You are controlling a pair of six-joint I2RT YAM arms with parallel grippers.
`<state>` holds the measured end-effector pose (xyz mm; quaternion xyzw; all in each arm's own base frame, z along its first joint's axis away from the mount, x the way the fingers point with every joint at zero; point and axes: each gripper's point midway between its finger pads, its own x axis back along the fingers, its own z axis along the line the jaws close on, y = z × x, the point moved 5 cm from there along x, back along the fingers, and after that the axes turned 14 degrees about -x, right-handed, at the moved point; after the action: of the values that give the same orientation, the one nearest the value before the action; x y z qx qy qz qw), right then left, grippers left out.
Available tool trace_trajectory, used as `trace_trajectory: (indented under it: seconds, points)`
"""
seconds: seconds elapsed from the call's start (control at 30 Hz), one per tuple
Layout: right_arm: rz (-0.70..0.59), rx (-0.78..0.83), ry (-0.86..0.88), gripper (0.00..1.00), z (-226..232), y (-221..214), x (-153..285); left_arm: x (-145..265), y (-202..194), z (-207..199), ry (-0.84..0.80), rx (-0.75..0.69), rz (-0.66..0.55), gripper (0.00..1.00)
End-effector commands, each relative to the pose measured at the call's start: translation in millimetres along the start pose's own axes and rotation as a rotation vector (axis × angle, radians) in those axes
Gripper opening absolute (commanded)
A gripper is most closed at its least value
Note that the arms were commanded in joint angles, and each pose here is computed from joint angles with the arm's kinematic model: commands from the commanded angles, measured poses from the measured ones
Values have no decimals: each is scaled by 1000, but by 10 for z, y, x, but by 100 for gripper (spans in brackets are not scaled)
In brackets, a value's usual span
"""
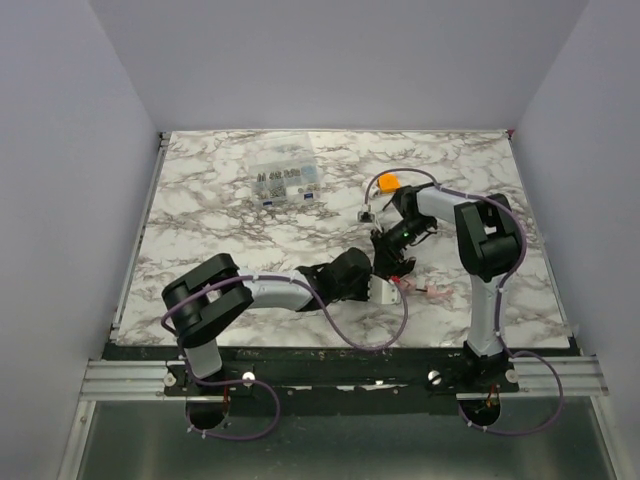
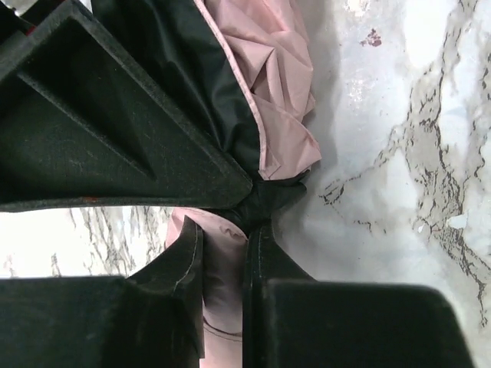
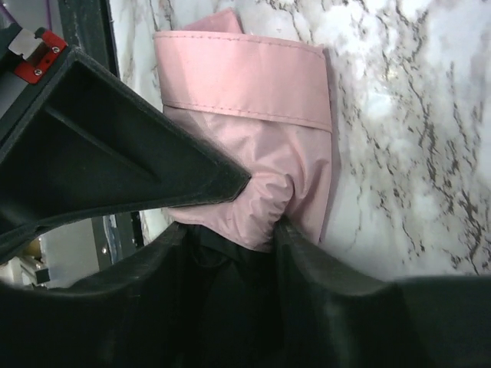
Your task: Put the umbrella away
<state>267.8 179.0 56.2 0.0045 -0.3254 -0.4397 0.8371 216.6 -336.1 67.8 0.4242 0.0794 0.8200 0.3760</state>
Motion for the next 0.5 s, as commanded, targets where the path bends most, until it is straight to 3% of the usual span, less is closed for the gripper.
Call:
trace_trajectory:
  seconds: [0.0, 0.13, 0.23, 0.37, 0.47]
  points:
    - [33, 91, -123, 63, -137, -41, 201, -67, -306, -476, -296, 162, 60, 0]
    - [-187, 220, -209, 80, 16, 294, 874, -32, -415, -626, -450, 283, 43, 0]
    - [-275, 335, -292, 86, 122, 363, 1239, -33, -492, -624, -549, 417, 66, 0]
    - [-340, 543, -376, 91, 275, 331, 1428, -47, -536, -601, -626, 479, 56, 0]
    - [-381, 741, -377, 99, 466, 210, 1429, -49, -550, -503, -660, 532, 63, 0]
